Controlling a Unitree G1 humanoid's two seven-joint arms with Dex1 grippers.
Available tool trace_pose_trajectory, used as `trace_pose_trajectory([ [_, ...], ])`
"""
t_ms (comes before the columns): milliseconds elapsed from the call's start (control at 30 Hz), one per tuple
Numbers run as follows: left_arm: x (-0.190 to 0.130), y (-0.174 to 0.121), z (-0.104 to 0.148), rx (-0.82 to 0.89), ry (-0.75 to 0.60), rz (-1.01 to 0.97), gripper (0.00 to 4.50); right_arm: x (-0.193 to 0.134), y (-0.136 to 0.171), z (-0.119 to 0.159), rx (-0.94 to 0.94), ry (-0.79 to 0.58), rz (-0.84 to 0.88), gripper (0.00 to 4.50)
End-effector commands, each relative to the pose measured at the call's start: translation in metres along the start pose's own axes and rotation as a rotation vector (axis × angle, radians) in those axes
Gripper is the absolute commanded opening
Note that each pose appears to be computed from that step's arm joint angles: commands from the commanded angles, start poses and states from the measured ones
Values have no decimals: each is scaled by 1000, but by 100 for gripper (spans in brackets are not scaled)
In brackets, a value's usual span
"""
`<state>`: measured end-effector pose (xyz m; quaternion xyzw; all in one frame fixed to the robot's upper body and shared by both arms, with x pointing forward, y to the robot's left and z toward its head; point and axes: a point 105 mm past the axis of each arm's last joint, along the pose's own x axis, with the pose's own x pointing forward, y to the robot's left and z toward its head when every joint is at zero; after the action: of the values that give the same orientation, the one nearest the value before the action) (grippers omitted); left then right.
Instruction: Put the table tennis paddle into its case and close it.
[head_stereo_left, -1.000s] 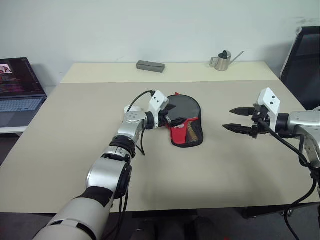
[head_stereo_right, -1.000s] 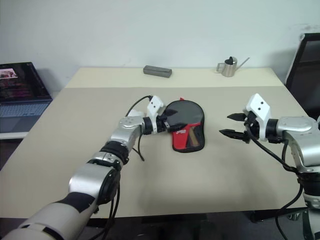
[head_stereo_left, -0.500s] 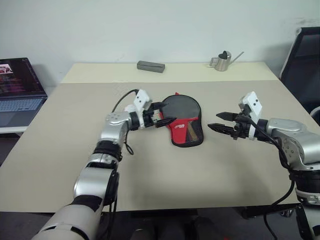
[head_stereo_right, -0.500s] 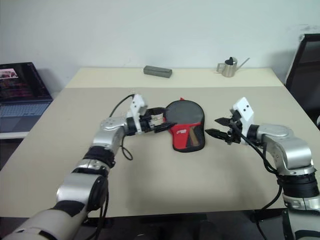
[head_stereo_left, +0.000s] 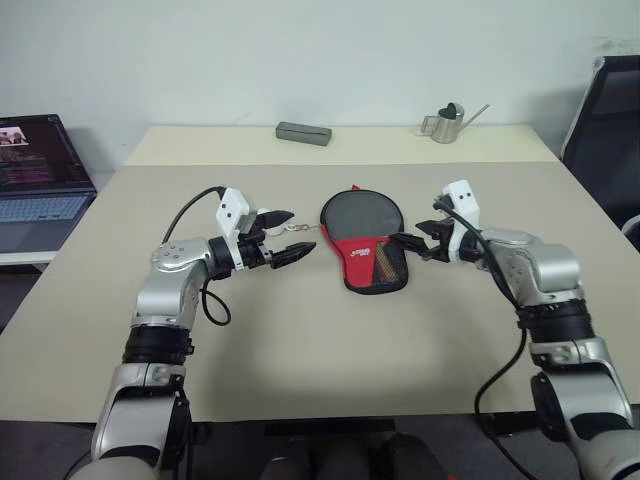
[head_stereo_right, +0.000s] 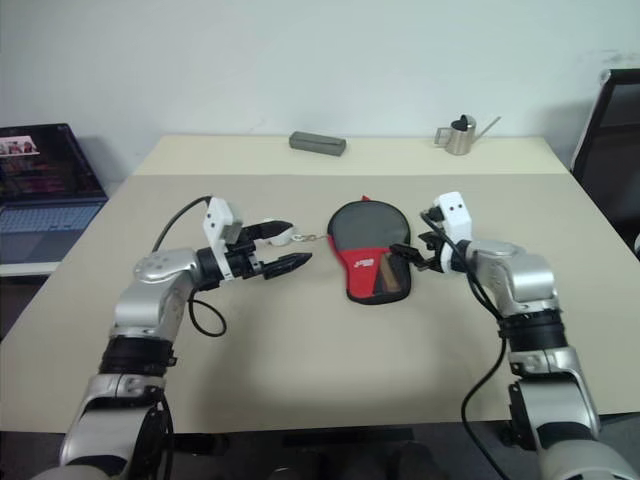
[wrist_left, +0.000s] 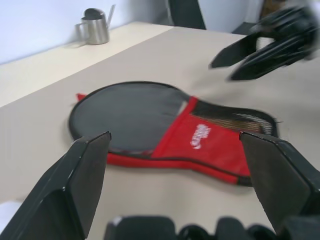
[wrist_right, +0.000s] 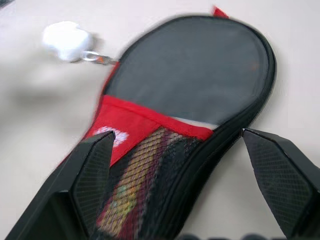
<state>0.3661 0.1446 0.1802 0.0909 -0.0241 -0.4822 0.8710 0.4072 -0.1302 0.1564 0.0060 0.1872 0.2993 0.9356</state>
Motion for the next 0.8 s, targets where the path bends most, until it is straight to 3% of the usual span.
trace_pose_trajectory([
  [33,-4,-4,25,43,-42,-9,450,5,-2,7,60,-3,-28,444],
  [500,-3,-4,31,42,-37,-1,450,31,-5,-22,141,88,-39,444],
  [800,-4,-2,31,47,-31,9,450,46,16,-22,206,93,49,444],
])
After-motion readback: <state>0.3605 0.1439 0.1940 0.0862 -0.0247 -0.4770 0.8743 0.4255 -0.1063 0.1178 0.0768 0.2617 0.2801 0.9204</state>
